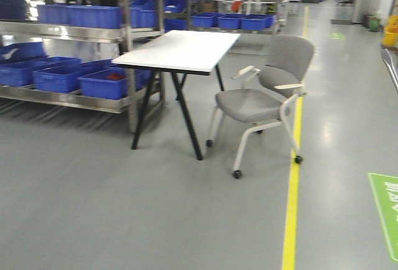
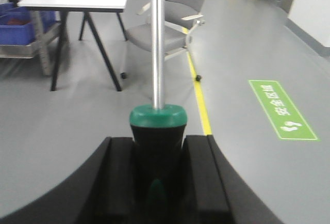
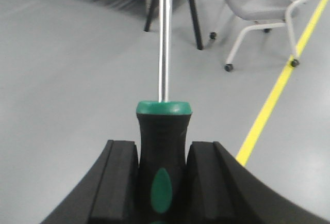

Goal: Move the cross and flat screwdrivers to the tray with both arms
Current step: 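Drive the base away from the table holding both screwdrivers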

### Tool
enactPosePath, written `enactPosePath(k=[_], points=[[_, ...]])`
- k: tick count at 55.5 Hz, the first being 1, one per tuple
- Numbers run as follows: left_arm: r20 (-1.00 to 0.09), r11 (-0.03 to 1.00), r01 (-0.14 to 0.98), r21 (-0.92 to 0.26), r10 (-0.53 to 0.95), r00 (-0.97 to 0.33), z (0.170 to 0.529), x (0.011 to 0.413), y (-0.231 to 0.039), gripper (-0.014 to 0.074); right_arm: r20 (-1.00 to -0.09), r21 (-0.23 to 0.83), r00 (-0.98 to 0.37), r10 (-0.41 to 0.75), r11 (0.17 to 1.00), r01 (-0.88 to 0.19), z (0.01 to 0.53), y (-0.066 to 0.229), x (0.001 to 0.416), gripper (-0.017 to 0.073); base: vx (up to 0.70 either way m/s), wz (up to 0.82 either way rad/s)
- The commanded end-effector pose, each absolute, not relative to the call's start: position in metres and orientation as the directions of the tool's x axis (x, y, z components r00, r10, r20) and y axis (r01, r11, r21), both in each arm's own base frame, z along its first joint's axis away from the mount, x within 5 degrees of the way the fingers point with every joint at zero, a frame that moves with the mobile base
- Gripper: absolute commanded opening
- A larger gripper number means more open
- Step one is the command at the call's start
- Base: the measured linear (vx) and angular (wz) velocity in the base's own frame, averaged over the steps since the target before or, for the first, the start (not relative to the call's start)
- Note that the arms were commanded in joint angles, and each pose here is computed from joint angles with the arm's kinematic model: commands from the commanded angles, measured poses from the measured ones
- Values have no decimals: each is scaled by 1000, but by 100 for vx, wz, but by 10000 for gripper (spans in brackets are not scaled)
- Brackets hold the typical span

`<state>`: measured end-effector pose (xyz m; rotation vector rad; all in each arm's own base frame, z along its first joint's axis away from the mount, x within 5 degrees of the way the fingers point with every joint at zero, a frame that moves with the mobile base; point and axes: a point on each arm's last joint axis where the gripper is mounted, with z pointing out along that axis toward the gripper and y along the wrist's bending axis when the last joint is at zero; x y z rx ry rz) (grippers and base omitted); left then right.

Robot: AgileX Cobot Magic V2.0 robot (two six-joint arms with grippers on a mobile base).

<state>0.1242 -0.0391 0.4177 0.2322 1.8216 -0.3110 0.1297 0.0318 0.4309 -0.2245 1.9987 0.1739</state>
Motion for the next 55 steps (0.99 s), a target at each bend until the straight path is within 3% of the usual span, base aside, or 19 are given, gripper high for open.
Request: enactPosePath(k=[1,28,55], points=[[-985,942,318,-111,-61,-163,435,122,-39,-3,-950,18,-307,-56,972,-234,448,31,130,-8,23,-48],[-985,942,318,-111,-61,-163,435,122,-39,-3,-950,18,-307,-56,972,-234,448,31,130,-8,29,-31],[-985,942,318,-111,-61,-163,435,122,-39,-3,-948,19,-314,-57,972,-234,447,31,129,-8,42,16]])
